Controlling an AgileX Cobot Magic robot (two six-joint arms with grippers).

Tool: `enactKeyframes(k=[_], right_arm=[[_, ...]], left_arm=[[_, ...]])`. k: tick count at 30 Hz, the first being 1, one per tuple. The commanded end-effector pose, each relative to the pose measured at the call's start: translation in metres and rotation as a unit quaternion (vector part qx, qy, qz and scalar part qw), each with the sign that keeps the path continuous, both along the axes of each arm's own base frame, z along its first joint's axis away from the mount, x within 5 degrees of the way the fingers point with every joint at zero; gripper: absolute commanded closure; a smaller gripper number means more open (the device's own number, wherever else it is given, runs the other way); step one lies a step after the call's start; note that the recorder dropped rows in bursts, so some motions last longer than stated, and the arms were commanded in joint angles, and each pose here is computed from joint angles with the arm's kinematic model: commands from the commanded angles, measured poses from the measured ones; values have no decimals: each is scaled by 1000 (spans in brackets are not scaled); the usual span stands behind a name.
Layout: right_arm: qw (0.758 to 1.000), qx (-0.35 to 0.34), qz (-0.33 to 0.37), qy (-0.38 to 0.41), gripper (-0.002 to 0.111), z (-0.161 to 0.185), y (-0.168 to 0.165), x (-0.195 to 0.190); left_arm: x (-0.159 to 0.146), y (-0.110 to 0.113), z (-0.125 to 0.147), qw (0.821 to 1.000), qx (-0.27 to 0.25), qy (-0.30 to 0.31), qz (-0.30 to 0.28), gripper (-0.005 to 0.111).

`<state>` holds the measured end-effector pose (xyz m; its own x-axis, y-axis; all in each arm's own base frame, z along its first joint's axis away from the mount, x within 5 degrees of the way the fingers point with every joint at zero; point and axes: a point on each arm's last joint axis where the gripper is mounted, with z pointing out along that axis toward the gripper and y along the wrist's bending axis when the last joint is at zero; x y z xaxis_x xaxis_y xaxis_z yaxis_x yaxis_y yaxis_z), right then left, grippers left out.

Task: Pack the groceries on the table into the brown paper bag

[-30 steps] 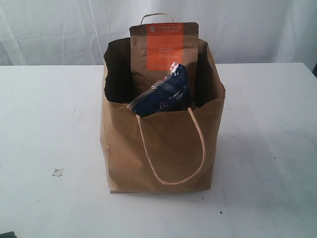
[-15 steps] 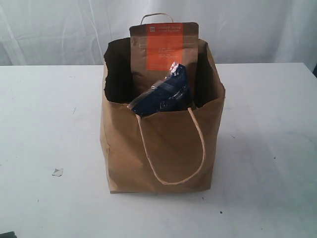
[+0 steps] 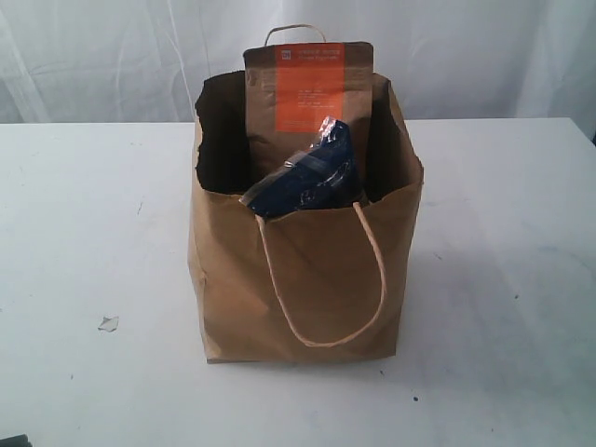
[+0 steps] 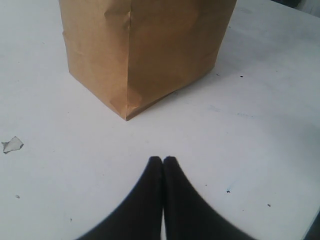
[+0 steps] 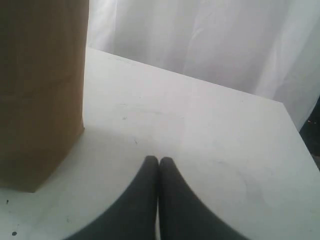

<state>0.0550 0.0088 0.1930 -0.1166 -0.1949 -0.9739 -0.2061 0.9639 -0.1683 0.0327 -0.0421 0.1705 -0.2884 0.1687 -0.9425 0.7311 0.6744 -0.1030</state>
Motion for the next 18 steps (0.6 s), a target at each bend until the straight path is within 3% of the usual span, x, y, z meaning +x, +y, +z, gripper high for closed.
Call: enactKeyframes(k=[1,4,7,9,12,16,18], right_arm=[[1000,-3,-4,-2,108,-1,-1,0],[1000,-3,-4,-2,108,-1,-1,0],[1000,-3,-4,-2,108,-1,-1,0],[1000,-3,-4,-1,108,-2,-1,0],[1000,-3,-4,-1,108,-2,-1,0],[1000,-3,-4,-1,108,-2,-1,0],[1000,-3,-4,-1,108,-2,-1,0]], left_arm=[[0,0,-1,1000,-2,3,-1,107],[1,1,-1,1000,-2,3,14,107],[7,7,-1,995,-2,3,96,107],[12,13,-1,985,-2,3,172,107],[18,25,-1,956,-3,2,293,107],[20,34,-1,927,-3,2,375,107],[20,36,-1,923,-3,2,386,107]])
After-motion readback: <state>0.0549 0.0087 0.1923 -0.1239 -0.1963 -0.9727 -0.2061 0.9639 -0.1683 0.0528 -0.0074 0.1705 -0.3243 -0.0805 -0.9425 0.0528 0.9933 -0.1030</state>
